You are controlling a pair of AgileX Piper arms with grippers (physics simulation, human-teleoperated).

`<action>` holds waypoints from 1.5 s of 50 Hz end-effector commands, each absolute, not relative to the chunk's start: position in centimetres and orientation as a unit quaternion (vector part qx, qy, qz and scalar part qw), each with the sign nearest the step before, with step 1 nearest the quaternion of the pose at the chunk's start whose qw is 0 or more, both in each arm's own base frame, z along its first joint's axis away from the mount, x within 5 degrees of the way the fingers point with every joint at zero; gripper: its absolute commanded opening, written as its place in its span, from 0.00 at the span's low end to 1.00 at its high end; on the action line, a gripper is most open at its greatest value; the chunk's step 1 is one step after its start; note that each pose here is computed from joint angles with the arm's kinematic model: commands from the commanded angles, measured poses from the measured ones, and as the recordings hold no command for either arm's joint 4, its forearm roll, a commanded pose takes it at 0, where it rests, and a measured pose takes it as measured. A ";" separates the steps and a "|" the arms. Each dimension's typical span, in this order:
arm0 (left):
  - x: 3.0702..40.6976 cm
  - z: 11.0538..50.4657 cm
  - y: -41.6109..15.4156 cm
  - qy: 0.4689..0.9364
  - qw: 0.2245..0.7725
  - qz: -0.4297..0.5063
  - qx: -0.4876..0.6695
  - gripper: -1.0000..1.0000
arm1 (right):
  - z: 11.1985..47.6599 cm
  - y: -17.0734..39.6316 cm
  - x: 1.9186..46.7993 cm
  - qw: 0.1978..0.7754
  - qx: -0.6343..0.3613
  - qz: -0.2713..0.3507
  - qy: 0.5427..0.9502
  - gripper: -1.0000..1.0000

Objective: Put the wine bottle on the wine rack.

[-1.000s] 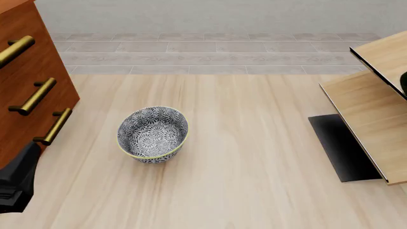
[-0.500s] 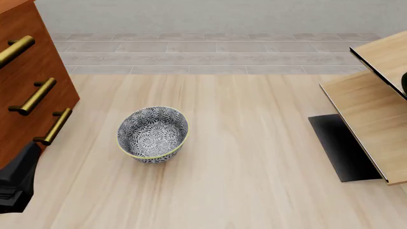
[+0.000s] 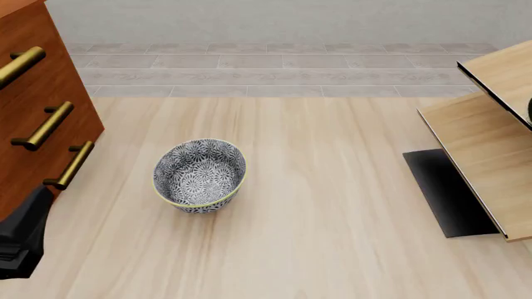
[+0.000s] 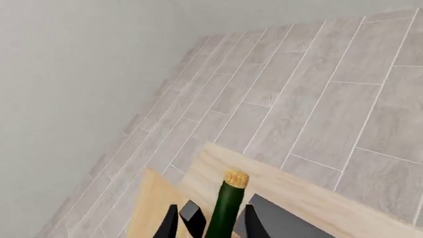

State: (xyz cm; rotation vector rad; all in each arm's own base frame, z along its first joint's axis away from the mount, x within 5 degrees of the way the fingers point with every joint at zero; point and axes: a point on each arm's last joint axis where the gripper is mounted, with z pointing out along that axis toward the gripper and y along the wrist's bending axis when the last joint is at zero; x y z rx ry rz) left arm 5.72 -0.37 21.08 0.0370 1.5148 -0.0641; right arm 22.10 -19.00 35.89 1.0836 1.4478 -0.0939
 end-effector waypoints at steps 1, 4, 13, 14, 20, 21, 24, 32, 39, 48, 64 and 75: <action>5.7 21.1 -0.4 0.687 0.726 -0.030 0.016 1.00 | 35.7 -18.9 22.1 0.613 0.459 -0.053 0.641 1.00; 5.7 21.1 -0.4 0.687 0.726 -0.029 0.017 1.00 | 35.8 -18.9 22.1 0.613 0.460 -0.052 0.640 1.00; 5.8 21.1 -0.4 0.687 0.726 -0.030 0.017 1.00 | 36.3 -18.8 21.8 0.617 0.460 -0.053 0.637 1.00; 5.8 21.1 -0.4 0.687 0.726 -0.030 0.017 1.00 | 36.4 -18.8 21.8 0.617 0.460 -0.053 0.636 1.00; 5.8 21.1 -0.4 0.687 0.726 -0.031 0.017 1.00 | 36.9 -18.8 21.5 0.620 0.460 -0.056 0.633 1.00; 5.8 21.1 -0.4 0.687 0.726 -0.031 0.018 1.00 | 37.1 -18.7 21.4 0.621 0.459 -0.056 0.633 1.00; 5.8 21.1 -0.4 0.687 0.726 -0.032 0.018 1.00 | 37.3 -18.6 21.3 0.623 0.459 -0.056 0.631 1.00; 5.9 21.2 -0.4 0.686 0.726 -0.032 0.020 1.00 | 37.8 -18.5 20.9 0.626 0.459 -0.058 0.627 1.00; 5.9 21.2 -0.5 0.686 0.726 -0.033 0.021 1.00 | 38.0 -18.2 20.6 0.628 0.459 -0.057 0.626 1.00; 6.0 21.2 -0.5 0.686 0.726 -0.033 0.021 1.00 | 38.1 -18.3 20.2 0.629 0.461 -0.062 0.622 1.00; 6.0 21.2 -0.5 0.686 0.726 -0.033 0.023 1.00 | 38.0 -18.3 19.8 0.630 0.466 -0.064 0.618 1.00; 6.1 21.2 -0.5 0.686 0.726 -0.033 0.024 1.00 | 38.4 -17.6 19.2 0.634 0.464 -0.061 0.616 1.00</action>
